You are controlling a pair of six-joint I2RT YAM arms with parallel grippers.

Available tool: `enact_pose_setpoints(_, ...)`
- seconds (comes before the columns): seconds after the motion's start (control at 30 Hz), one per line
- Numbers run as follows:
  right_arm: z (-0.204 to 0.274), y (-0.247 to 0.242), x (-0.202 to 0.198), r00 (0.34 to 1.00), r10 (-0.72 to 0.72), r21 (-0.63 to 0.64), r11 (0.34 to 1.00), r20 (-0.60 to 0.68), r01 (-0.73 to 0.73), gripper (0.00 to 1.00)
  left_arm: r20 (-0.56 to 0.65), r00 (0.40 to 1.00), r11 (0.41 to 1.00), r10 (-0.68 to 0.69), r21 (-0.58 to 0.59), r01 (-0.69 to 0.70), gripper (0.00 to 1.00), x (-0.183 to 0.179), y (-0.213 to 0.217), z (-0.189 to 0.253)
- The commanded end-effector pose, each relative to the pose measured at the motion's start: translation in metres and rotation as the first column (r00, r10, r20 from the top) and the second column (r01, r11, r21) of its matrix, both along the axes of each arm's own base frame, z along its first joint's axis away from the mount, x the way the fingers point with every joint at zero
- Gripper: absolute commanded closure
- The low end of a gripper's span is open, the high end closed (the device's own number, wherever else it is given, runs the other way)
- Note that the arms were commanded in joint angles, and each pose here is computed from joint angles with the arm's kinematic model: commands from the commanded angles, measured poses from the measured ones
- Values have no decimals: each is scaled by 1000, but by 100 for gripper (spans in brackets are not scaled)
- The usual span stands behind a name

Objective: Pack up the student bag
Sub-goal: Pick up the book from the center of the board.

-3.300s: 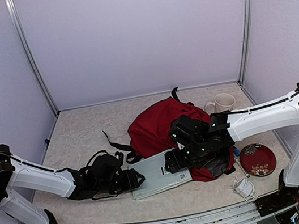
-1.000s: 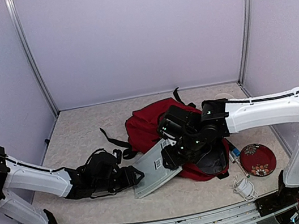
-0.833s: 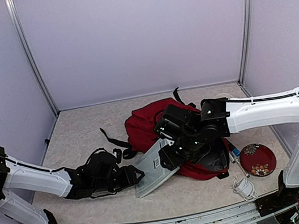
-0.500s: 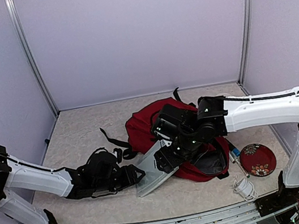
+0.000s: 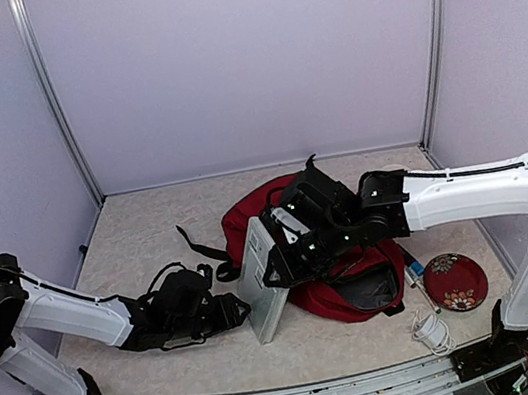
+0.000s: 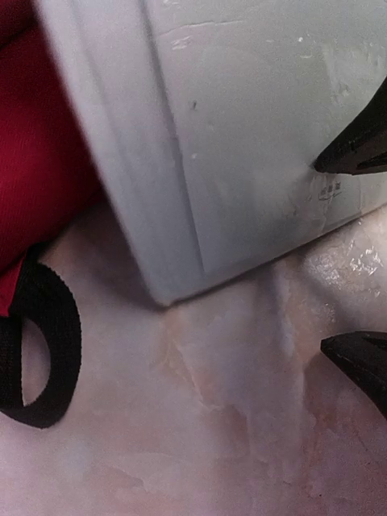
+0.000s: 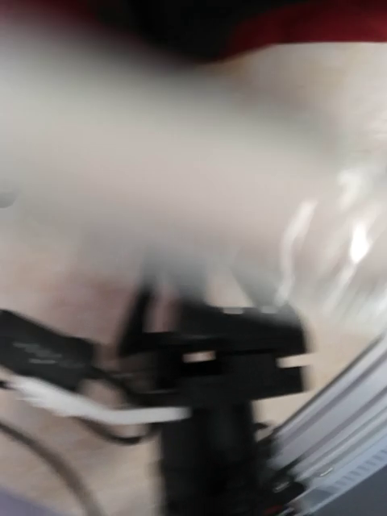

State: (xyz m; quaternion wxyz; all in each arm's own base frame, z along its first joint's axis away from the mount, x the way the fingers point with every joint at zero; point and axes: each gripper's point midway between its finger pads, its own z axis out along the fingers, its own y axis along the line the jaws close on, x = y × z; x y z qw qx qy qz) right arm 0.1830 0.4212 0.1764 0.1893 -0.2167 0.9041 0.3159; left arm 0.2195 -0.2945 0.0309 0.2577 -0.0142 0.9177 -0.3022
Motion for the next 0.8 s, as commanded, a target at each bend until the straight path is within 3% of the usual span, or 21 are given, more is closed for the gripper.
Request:
enact_pose_setpoints(0.0, -8, 9, 14, 1000, -3, 94, 996, -14, 4, 69, -139, 984, 987, -113, 97, 127, 35, -41, 11, -38)
enact_pose_setpoints(0.17, -23, -6, 21, 999, -52, 49, 997, -8, 53, 75, -138, 984, 987, -113, 98, 127, 35, -40, 11, -39)
enact_pose_setpoints(0.23, -22, -4, 22, 999, -44, 55, 998, 6, 44, 83, -137, 984, 987, -116, 98, 130, 35, -40, 11, -39)
enact_pose_setpoints(0.3, -14, 0, 21, 1000, -14, 79, 997, 24, 12, 99, -131, 984, 987, -121, 94, 134, 35, -39, 10, -37)
enact_pose_setpoints(0.37, -4, 3, 20, 999, 7, 104, 995, 45, -12, 100, -98, 986, 987, -131, 78, 139, 35, -38, 9, -27)
enact_pose_setpoints(0.57, 75, -1, 10, 986, 65, 317, 942, 154, -112, 100, 208, 969, 990, -132, 75, 119, 26, -14, 14, 54)
enact_pose_setpoints(0.77, 132, -62, 25, 970, -90, 429, 903, 225, -16, 100, 450, 888, 996, -92, 44, 80, 14, 3, 20, 138)
